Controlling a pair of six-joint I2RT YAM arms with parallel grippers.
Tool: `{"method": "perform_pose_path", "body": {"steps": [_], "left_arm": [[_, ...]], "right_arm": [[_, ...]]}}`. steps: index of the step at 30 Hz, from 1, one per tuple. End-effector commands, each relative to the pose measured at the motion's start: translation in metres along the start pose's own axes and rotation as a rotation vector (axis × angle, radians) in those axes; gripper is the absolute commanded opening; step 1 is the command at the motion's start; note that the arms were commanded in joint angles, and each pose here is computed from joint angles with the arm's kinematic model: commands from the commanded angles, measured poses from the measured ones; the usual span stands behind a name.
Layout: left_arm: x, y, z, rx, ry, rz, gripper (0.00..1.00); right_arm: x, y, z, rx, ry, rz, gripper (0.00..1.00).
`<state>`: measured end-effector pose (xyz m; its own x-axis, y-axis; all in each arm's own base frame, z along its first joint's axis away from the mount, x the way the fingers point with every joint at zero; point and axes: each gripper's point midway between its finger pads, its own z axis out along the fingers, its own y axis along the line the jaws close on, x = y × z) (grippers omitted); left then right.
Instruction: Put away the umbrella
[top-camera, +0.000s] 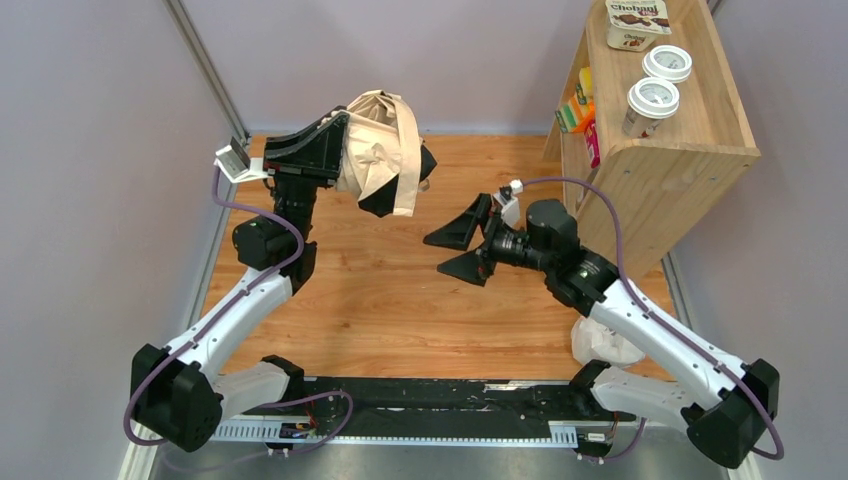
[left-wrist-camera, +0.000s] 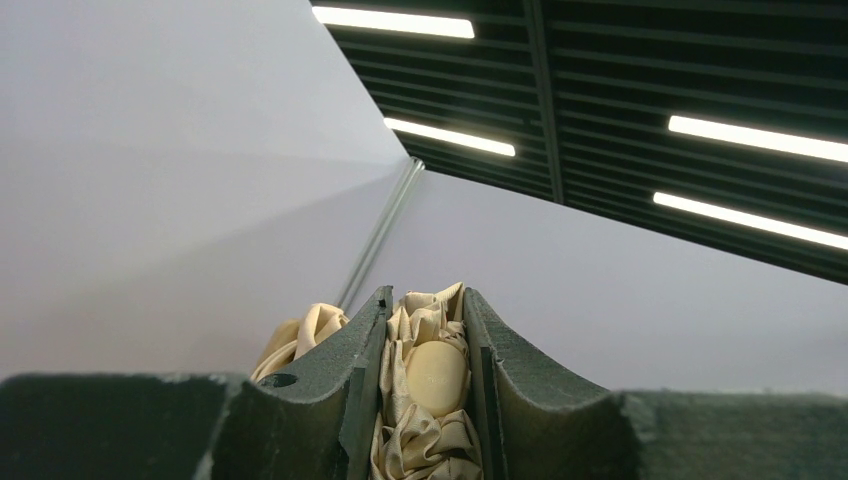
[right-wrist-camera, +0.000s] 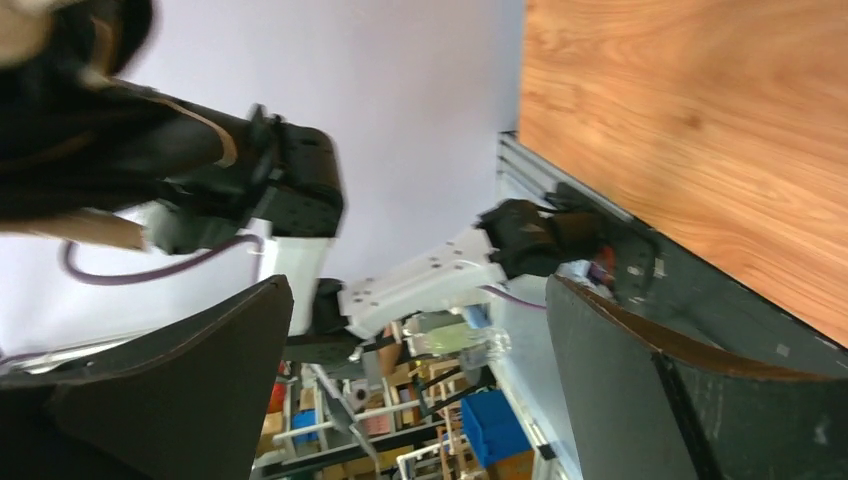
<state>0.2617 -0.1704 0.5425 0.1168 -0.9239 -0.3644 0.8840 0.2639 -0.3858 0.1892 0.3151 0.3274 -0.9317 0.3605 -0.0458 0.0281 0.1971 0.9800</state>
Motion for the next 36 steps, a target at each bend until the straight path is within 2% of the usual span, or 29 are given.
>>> {"method": "perform_pose_path", "body": {"steps": [1,3,5,7,8,11,14,16,17,19,23,24,26,30,31,33,34,36], "left_arm": [[-0.038,-0.045,0.0,0.158,-0.145,0.024,0.0],[-0.035,-0.042,-0.001,0.153,-0.138,0.02,0.0],[-0.032,-0.038,-0.003,0.141,-0.13,0.011,0.0],[-0.029,-0.036,-0.006,0.136,-0.122,0.022,0.0],[-0.028,-0.034,-0.007,0.131,-0.118,0.029,0.0],[-0.026,-0.03,-0.008,0.12,-0.117,0.028,0.0],[-0.027,-0.03,-0.007,0.121,-0.12,0.043,0.0],[-0.03,-0.033,-0.006,0.129,-0.128,0.062,0.0],[-0.031,-0.036,-0.005,0.137,-0.13,0.075,0.0],[-0.033,-0.04,-0.004,0.152,-0.131,0.085,0.0],[-0.035,-0.049,-0.002,0.185,-0.126,0.099,0.0],[-0.035,-0.049,-0.002,0.186,-0.124,0.1,0.0],[-0.035,-0.05,-0.001,0.189,-0.126,0.106,0.0],[-0.034,-0.049,-0.003,0.185,-0.123,0.103,0.0],[-0.034,-0.049,-0.003,0.187,-0.12,0.103,0.0],[-0.034,-0.05,-0.003,0.191,-0.118,0.105,0.0],[-0.034,-0.051,-0.002,0.194,-0.118,0.106,0.0],[-0.033,-0.052,-0.001,0.2,-0.112,0.102,0.0]], "right_arm": [[0.0,-0.064,-0.02,0.132,-0.111,0.081,1.0],[0.008,-0.084,-0.019,0.072,-0.089,0.398,1.0],[0.008,-0.092,-0.018,-0.033,-0.04,0.847,1.0],[0.007,-0.079,-0.024,-0.176,0.058,1.09,1.0],[0.013,-0.077,-0.021,-0.126,0.109,1.179,1.0],[0.021,-0.045,-0.017,0.004,0.142,1.206,1.0],[0.012,-0.001,-0.018,-0.015,0.118,1.186,1.0],[0.007,0.012,-0.016,-0.014,0.107,1.201,1.0],[0.006,0.005,-0.012,0.031,0.079,1.23,1.0],[0.0,0.007,-0.006,0.009,0.075,1.266,1.0],[0.001,0.028,0.011,-0.006,0.146,1.284,1.0],[-0.001,0.04,0.014,-0.041,0.166,1.279,0.98],[-0.004,0.05,0.017,-0.078,0.164,1.281,0.85],[-0.027,0.049,0.014,-0.161,0.038,1.307,0.59],[-0.031,0.048,0.011,-0.176,0.008,1.313,0.55],[-0.035,0.048,0.006,-0.172,-0.034,1.322,0.56],[-0.035,0.05,0.005,-0.173,-0.037,1.322,0.62],[-0.041,0.052,0.005,-0.191,-0.058,1.323,0.69]]}}
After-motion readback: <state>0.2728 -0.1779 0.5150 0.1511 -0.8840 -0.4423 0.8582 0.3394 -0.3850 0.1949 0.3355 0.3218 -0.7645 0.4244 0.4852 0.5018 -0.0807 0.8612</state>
